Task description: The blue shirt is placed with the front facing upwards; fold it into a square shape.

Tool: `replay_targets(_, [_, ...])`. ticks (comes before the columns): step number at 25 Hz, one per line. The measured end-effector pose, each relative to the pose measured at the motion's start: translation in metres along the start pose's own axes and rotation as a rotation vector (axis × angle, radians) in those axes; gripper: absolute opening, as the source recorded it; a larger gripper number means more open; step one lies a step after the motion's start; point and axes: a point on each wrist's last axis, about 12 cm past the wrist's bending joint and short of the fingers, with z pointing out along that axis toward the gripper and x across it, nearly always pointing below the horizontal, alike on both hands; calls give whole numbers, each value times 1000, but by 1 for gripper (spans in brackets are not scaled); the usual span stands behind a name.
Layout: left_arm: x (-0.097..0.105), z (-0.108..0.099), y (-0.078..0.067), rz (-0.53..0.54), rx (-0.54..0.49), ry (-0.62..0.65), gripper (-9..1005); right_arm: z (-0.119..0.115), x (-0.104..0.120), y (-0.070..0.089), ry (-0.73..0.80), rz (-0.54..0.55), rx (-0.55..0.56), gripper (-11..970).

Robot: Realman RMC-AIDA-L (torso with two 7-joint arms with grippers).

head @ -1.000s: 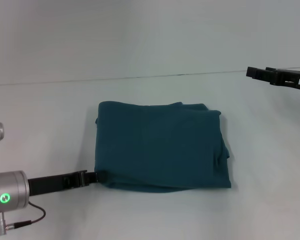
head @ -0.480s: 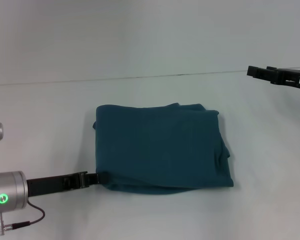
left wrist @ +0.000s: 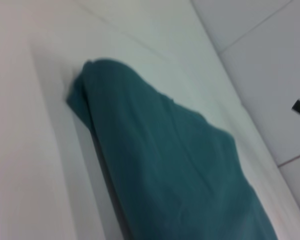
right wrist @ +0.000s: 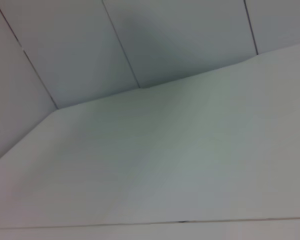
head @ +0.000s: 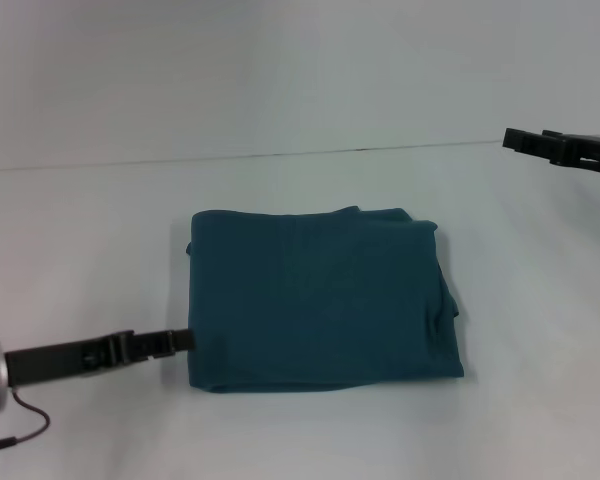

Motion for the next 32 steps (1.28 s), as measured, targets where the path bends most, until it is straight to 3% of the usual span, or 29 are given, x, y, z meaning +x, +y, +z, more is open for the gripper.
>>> replay_targets(6, [-13, -15, 1, 9, 0, -113, 458, -5, -1, -4, -11, 8, 7, 707])
replay_targets(10, [-24, -15, -2, 50, 21, -193, 533, -12, -1, -6, -17, -4, -20, 708])
replay_targets(15, [-34, -14, -8, 91, 54, -252, 758, -27, 4, -7, -31, -59, -95, 712])
replay_targets(21, [-35, -9, -12, 160, 65, -276, 947, -46, 17, -5, -30, -161, -191, 716])
replay_targets(27, [-30, -6, -13, 248, 63, -275, 937, -61, 30, -2, -26, -254, -271, 894])
replay_targets(32, [-23, -5, -19, 349, 108, -249, 934, -62, 37, 5, 15, -316, -336, 912])
